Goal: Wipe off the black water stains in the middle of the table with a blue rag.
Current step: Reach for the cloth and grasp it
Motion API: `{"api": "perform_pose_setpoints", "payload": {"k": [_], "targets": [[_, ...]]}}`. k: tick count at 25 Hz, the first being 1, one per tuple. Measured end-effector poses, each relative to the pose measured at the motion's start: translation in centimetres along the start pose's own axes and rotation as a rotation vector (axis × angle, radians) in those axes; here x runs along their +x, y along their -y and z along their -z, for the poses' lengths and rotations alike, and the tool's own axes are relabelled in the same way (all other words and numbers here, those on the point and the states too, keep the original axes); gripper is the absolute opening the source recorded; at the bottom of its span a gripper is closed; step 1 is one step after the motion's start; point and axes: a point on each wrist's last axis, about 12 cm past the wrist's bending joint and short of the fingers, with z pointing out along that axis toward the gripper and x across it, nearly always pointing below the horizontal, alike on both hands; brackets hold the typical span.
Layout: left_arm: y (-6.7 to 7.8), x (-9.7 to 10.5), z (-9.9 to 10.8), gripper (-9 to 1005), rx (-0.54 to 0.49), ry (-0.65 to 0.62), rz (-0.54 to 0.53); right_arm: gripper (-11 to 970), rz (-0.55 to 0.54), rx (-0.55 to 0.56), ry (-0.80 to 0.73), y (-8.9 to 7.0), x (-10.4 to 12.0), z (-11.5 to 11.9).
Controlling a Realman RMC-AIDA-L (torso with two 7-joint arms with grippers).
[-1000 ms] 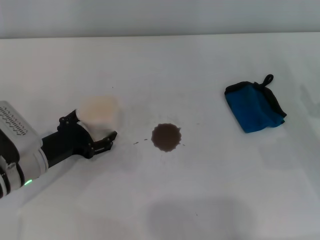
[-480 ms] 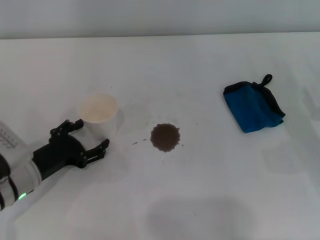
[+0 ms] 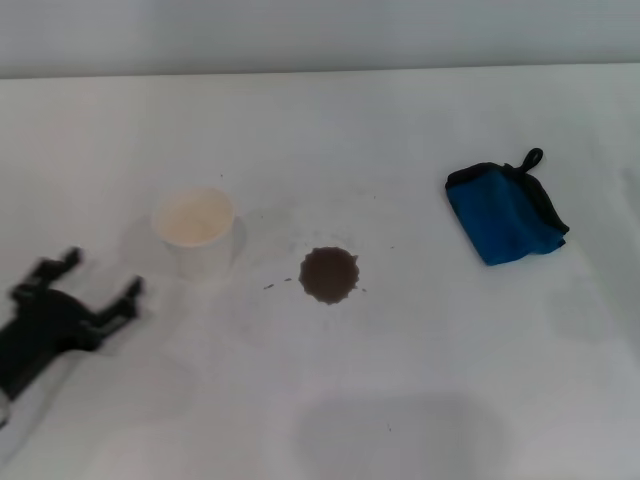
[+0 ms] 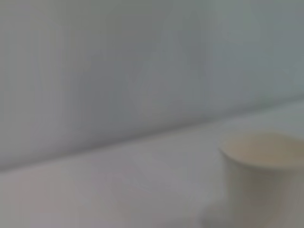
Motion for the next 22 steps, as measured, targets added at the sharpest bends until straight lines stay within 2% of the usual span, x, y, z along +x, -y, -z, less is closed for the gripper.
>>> {"api": "perform_pose_setpoints", "payload": {"k": [1,3,4,7,8,9,13,17,22], "targets": [[-0.7,0.0,1.4,891,-0.087,0.068,0.032,517,-0.039,0.002,-0.002,0.4,-0.3,-0.1],[-1.2,0.0,2.1,891,-0.146,0.101,0.047,516,-0.123,0.0,-0.015,1.1,-1.1,-0.4],[-1.8,-0.1,2.9,891,-0.216,0.135,0.06,515,-0.172,-0.006,-0.032,1.5,-1.4,-0.6],[-2.6,-0.1,4.0,891,-0.3,0.18,0.077,514,-0.312,-0.014,-0.096,2.4,-2.5,-1.4],[-2.6,-0.1,4.0,891,-0.3,0.18,0.077,513,-0.36,-0.012,-0.121,2.8,-2.9,-1.8],[-3.4,-0.3,4.7,891,-0.368,0.207,0.086,513,-0.401,-0.016,-0.158,3.1,-3.2,-2.2],[-4.9,-0.5,5.7,891,-0.502,0.252,0.117,510,-0.477,-0.071,-0.337,3.8,-5.0,-4.6],[-6.1,-0.8,6.3,890,-0.575,0.28,0.119,508,-0.499,-0.154,-0.503,2.8,-6.4,-7.1],[-6.9,-1.5,6.5,890,-0.625,0.337,0.147,506,-0.438,-0.346,-0.623,-0.2,-8.4,-9.6]]}}
